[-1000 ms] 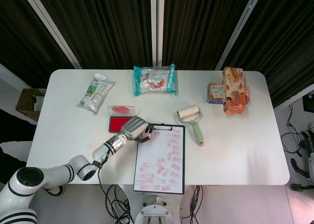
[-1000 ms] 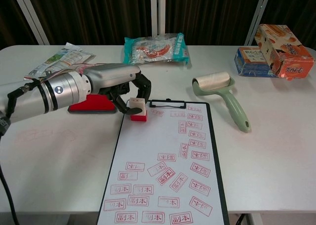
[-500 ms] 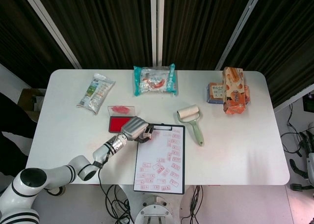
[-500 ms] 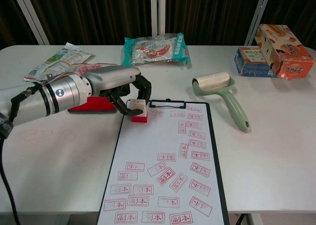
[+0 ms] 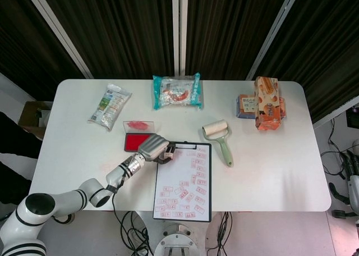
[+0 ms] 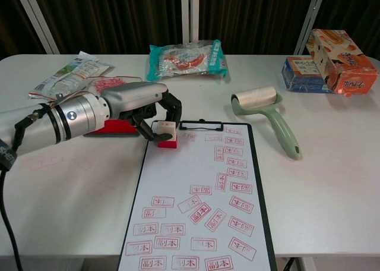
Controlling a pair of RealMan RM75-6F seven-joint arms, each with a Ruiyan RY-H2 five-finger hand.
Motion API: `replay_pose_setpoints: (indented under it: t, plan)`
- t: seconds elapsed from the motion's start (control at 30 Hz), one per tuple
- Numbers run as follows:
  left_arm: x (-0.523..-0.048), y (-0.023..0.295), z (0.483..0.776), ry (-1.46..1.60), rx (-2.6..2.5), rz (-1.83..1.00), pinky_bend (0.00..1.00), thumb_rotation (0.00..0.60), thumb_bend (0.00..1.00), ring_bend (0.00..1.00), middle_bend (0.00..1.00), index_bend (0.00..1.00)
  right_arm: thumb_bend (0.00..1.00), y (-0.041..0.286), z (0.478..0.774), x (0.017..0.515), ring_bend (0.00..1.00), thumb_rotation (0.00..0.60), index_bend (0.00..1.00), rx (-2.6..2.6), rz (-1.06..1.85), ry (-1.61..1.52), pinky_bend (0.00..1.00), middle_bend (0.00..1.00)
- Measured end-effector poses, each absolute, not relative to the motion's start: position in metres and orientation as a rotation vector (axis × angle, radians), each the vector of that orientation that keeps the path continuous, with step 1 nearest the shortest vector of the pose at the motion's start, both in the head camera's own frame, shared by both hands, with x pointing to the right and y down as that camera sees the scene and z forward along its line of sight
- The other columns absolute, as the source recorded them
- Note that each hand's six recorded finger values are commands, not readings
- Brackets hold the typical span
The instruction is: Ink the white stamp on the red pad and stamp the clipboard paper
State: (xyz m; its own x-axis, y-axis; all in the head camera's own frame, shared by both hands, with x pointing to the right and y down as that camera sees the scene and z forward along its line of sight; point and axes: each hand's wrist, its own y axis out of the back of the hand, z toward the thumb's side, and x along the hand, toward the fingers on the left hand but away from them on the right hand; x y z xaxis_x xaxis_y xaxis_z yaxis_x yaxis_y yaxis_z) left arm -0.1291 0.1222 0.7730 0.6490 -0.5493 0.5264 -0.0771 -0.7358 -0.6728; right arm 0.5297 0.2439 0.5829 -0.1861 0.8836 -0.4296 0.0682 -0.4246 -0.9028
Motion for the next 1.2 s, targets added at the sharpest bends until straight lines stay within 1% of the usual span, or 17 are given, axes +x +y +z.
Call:
replay_pose_setpoints:
  t: [0.87,1.03,1.2]
  plan:
    - [-0.132,0.125,0.783,0.483,-2.250,-1.010,1.00,0.600,0.44,1.00,0.71,0.70,0.24,0.244,0.582,0.531,0.00,0.600,0.00,-1.448,1.678,-1.136,0.00,0.00]
    - [-0.132,0.121,0.776,0.494,-2.248,-0.986,1.00,0.600,0.44,1.00,0.71,0.70,0.25,0.244,0.579,0.531,0.00,0.600,0.00,-1.444,1.668,-1.144,0.00,0.00]
    - [-0.131,0.113,0.758,0.534,-2.256,-0.937,1.00,0.600,0.44,1.00,0.71,0.70,0.24,0.240,0.573,0.527,0.00,0.600,0.00,-1.438,1.640,-1.155,0.00,0.00]
